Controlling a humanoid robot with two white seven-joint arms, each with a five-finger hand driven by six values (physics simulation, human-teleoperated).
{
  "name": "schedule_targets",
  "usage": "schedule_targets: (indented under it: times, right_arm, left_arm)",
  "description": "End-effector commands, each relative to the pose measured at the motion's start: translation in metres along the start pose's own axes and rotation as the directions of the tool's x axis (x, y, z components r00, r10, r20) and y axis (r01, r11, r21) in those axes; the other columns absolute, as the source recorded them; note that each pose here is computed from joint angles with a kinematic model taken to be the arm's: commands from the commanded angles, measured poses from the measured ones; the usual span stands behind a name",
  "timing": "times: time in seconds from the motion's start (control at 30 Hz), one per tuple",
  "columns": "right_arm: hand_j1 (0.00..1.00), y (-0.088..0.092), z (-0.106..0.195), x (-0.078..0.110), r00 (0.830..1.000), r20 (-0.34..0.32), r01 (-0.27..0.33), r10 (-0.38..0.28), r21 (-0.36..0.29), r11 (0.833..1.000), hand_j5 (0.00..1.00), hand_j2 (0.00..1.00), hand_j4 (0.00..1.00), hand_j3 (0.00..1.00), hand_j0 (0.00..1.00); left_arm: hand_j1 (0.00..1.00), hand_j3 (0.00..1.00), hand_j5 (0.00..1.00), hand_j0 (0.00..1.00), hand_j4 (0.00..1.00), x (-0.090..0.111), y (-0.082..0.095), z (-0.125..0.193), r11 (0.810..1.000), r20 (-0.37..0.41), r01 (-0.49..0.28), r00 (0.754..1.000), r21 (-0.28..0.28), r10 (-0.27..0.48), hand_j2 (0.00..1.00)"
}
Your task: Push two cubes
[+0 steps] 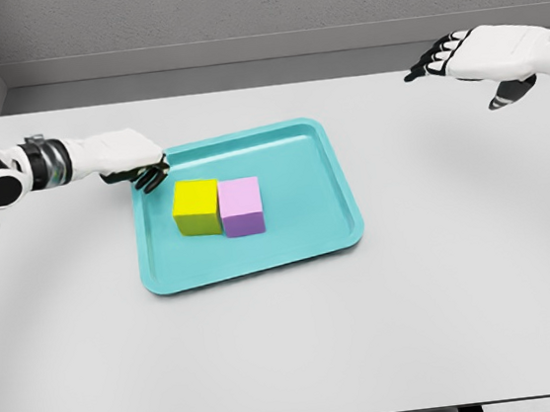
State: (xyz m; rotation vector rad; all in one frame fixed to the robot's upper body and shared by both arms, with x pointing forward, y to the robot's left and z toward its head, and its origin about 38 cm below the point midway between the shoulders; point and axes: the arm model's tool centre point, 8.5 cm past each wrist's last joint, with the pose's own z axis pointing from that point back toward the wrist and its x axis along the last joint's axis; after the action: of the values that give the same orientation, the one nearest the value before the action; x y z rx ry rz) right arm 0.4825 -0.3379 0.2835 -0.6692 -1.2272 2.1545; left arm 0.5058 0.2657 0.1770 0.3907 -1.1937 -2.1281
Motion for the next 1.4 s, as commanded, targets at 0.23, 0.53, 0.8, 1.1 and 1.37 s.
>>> schedule_targets:
  times: [0.23, 0.53, 0.8, 1.1, 1.37]
  right_arm:
    - [1.0, 0.001, 0.0, 0.0, 1.0, -0.001, 0.005, -0.005, -0.001, 1.0, 1.0, 1.0, 1.0, 1.0, 1.0]
    - [1.0, 0.005, -0.001, 0.001, 1.0, 0.002, 0.01, -0.01, 0.006, 1.0, 1.0, 1.0, 1.0, 1.0, 1.0]
    - [1.0, 0.005, -0.001, 0.001, 1.0, 0.002, 0.01, -0.01, 0.006, 1.0, 1.0, 1.0, 1.0, 1.0, 1.0]
    - [1.0, 0.004, -0.001, 0.002, 1.0, 0.004, 0.009, -0.009, 0.004, 1.0, 1.0, 1.0, 1.0, 1.0, 1.0]
    - [1.0, 0.004, -0.001, 0.002, 1.0, 0.004, 0.009, -0.009, 0.004, 1.0, 1.0, 1.0, 1.0, 1.0, 1.0]
  left_arm:
    - [0.01, 0.01, 0.01, 0.01, 0.01, 0.005, -0.02, 0.014, 0.988, -0.001, 0.107, 0.994, -0.114, -0.108, 0.01]
    - [0.01, 0.01, 0.01, 0.01, 0.01, 0.015, -0.029, 0.001, 0.972, 0.016, 0.164, 0.986, -0.167, -0.164, 0.01]
    - [0.01, 0.01, 0.01, 0.01, 0.01, 0.031, -0.024, -0.006, 0.968, 0.058, 0.199, 0.98, -0.154, -0.192, 0.01]
    - [0.01, 0.01, 0.01, 0.01, 0.01, 0.042, -0.019, -0.008, 0.965, 0.087, 0.224, 0.973, -0.135, -0.214, 0.01]
    - [0.01, 0.01, 0.01, 0.01, 0.01, 0.046, -0.007, 0.005, 0.98, 0.121, 0.183, 0.977, -0.075, -0.173, 0.01]
